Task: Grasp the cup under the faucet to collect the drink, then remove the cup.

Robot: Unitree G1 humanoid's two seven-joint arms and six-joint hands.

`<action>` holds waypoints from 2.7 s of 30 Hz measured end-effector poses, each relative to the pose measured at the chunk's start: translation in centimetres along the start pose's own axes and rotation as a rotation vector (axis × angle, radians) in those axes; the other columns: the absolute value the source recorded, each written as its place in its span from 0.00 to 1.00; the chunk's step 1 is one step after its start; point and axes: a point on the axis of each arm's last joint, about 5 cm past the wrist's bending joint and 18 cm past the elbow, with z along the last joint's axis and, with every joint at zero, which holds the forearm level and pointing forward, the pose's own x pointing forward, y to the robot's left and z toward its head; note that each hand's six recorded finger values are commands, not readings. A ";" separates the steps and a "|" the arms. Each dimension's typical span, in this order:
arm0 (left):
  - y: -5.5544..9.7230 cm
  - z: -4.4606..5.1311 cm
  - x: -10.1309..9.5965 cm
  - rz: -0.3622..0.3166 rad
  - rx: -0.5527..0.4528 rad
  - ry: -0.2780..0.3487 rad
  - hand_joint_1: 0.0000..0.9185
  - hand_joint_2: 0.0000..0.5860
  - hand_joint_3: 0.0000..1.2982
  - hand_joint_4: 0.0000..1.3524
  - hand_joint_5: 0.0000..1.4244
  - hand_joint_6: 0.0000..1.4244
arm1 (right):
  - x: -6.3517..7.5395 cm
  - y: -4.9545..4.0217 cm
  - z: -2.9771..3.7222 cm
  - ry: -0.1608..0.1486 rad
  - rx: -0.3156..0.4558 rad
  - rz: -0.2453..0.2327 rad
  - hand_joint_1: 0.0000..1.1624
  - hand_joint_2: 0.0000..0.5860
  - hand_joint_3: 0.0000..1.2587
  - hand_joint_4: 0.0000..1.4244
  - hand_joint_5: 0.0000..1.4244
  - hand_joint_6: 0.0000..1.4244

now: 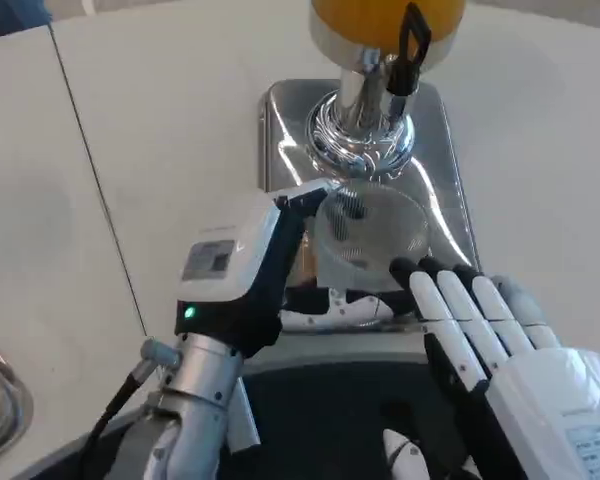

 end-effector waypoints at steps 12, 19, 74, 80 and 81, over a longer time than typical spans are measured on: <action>-1.6 0.41 3.4 0.009 -0.005 0.070 0.58 0.12 0.92 0.95 1.00 1.00 | 0.3 -0.10 -0.05 0.008 0.004 0.001 0.11 1.00 0.00 0.00 0.00 0.00; -2.1 0.43 4.2 0.009 0.011 0.079 0.58 0.12 0.92 0.94 1.00 1.00 | 0.5 -0.13 -0.08 0.016 0.008 0.004 0.11 1.00 0.00 0.00 0.00 0.00; 4.4 -2.84 3.0 0.059 0.070 0.081 0.00 0.00 0.00 0.00 0.04 0.03 | 1.0 -0.39 0.16 0.038 0.109 0.031 0.09 1.00 0.00 0.00 0.00 0.00; 8.3 -3.31 0.8 0.020 0.132 0.143 0.00 0.00 0.00 0.00 0.00 0.00 | 0.9 -0.34 0.20 0.052 0.162 0.013 0.08 1.00 0.00 0.00 0.00 0.00; 9.2 -3.37 -0.2 0.016 0.156 0.161 0.00 0.00 0.00 0.00 0.00 0.00 | 0.9 -0.34 0.19 0.058 0.163 0.006 0.08 1.00 0.00 0.00 0.00 0.00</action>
